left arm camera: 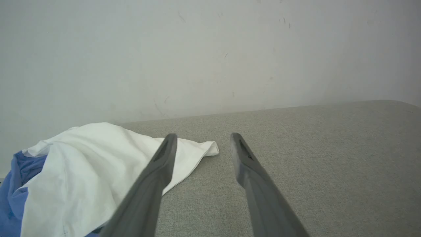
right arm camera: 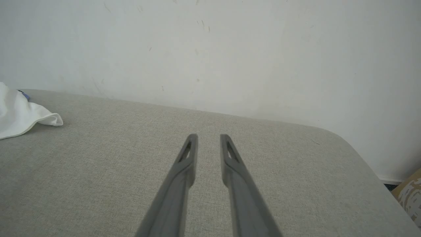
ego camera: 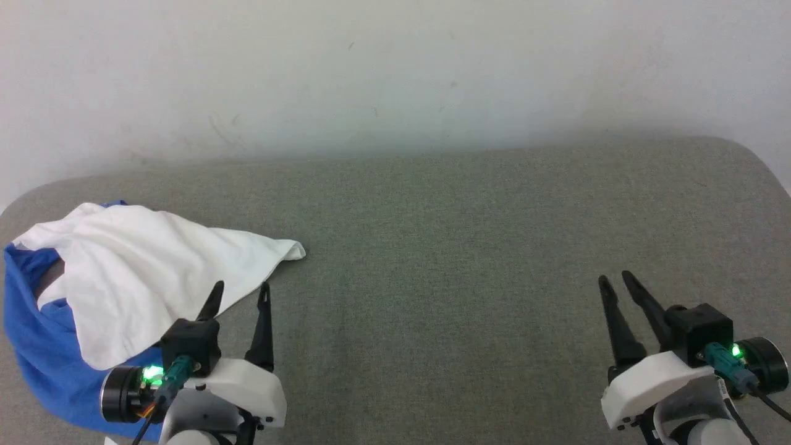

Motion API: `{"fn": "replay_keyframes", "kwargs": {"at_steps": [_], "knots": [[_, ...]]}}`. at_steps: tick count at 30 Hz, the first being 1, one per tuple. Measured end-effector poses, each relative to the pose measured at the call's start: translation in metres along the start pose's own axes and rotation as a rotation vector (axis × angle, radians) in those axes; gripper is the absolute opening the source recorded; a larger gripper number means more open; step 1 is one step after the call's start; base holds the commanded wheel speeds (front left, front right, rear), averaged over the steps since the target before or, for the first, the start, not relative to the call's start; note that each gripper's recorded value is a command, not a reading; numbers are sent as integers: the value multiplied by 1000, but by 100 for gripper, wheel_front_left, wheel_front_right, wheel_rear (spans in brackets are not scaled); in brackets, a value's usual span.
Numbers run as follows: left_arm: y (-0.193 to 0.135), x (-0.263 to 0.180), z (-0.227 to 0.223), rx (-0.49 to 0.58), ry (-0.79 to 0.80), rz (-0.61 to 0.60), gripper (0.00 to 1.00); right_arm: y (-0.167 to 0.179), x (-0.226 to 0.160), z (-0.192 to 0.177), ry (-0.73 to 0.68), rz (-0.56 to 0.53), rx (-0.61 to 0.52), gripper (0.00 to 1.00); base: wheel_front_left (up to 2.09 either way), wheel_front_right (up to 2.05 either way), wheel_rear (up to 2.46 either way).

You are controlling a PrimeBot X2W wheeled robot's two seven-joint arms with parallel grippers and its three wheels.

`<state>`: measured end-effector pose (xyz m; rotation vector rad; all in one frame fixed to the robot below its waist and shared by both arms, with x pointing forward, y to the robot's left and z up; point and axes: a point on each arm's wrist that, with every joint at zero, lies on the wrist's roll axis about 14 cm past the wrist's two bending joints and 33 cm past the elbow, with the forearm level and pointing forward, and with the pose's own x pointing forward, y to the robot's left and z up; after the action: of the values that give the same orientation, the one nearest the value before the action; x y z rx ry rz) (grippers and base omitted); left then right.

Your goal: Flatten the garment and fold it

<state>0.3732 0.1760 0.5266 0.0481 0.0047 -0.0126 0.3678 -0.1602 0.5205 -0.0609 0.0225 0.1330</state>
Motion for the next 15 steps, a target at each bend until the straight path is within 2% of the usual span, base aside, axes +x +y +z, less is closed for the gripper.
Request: {"fn": "replay_keyframes", "kwargs": {"at_steps": [15], "knots": [[0, -1, -1, -33, -12, -1, 100, 0, 0, -2, -12, 0, 31, 100, 0, 0, 0]]}}
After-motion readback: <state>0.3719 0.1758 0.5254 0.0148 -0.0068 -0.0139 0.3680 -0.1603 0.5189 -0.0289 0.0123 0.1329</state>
